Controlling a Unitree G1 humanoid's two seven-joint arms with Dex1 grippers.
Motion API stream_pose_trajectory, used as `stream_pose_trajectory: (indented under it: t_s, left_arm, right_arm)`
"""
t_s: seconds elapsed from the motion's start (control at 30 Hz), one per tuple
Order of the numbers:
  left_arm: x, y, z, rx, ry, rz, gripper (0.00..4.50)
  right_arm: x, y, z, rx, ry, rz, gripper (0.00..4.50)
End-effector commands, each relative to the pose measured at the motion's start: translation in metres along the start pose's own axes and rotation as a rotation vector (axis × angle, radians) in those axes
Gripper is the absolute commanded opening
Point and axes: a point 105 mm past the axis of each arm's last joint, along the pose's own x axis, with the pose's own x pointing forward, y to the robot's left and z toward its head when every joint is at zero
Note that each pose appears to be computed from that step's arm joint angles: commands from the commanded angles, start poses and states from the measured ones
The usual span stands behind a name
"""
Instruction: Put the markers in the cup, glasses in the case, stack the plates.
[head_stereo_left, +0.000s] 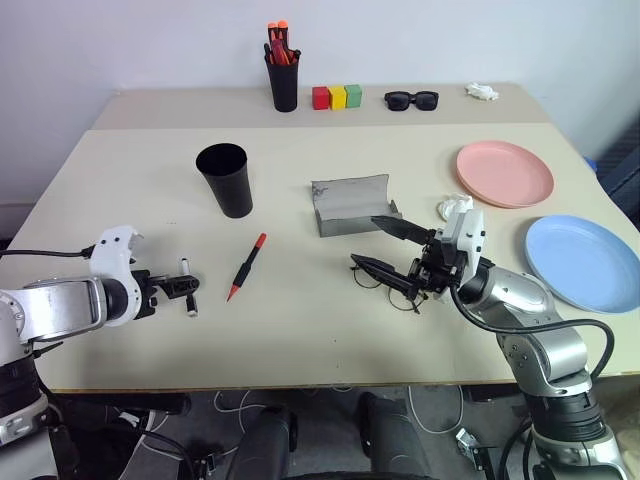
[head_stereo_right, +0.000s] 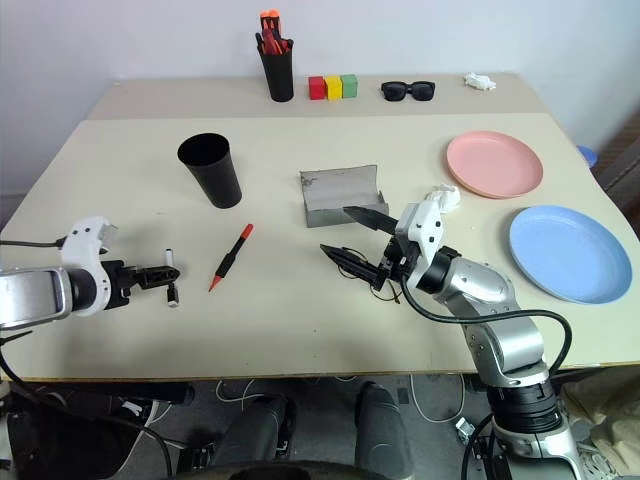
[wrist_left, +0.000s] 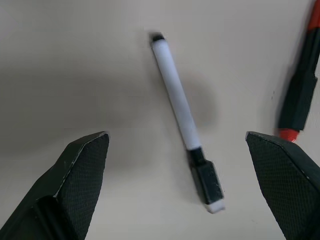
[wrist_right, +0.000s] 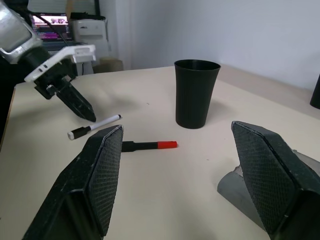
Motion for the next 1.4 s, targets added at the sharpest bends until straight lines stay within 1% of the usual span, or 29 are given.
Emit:
stream_pose_trajectory:
  t_s: [0.03,0.13,0.37,0.6,0.67,0.83,0.93,1.07,1.1,1.13,1.17,1.3,1.37,1.4]
  left_arm:
    - [-0.003,-0.019,0.013,-0.025,0.009,-0.035,4.5]
    - [-0.002,-0.018,0.015,-0.026,0.016,0.0,4.5]
    - [0.004,-0.021,0.008,-0.009,0.044,0.01,4.5]
    - [-0.003,-0.021,0.009,0.018,0.029,0.006,4.5]
    - [-0.004,-0.02,0.004,0.028,0.037,-0.004,4.5]
    - [-0.002,-0.013,-0.018,-0.003,0.074,0.006,4.5]
    - [-0.003,-0.009,-0.018,-0.018,0.068,0.023,4.5]
    - [0.002,-0.006,-0.022,-0.051,0.092,0.017,4.5]
    - [0.003,-0.007,-0.024,-0.053,0.096,0.015,3.96]
    - [0.005,-0.007,-0.025,-0.057,0.1,0.015,3.65]
    - [0.006,-0.006,-0.026,-0.063,0.107,0.02,3.19]
    - [0.009,-0.006,-0.031,-0.074,0.129,0.015,1.13]
    - [0.01,-0.006,-0.032,-0.072,0.138,0.011,0.19]
    - [0.01,-0.006,-0.031,-0.073,0.136,0.007,0.05]
  right_arm:
    - [0.002,0.001,0.008,-0.025,-0.024,0.004,3.51]
    - [0.0,-0.001,0.01,-0.024,-0.026,-0.008,3.51]
    - [-0.002,-0.001,0.01,-0.022,-0.024,-0.02,3.51]
    - [-0.002,-0.002,0.009,-0.02,-0.022,-0.022,3.51]
    - [-0.001,-0.002,0.01,-0.024,-0.022,-0.018,3.51]
    - [0.001,-0.003,0.011,-0.025,-0.029,-0.016,3.51]
    - [0.002,-0.003,0.012,-0.025,-0.029,-0.015,3.51]
    - [0.001,-0.004,0.012,-0.032,-0.025,-0.021,3.51]
    - [0.001,-0.004,0.013,-0.033,-0.026,-0.022,3.55]
    - [0.001,-0.004,0.014,-0.034,-0.027,-0.023,3.55]
    - [0.001,-0.004,0.014,-0.038,-0.026,-0.023,3.55]
    - [0.001,-0.005,0.016,-0.045,-0.027,-0.031,3.55]
    - [0.001,-0.005,0.017,-0.047,-0.028,-0.033,3.55]
    - [0.001,-0.005,0.017,-0.048,-0.028,-0.034,3.55]
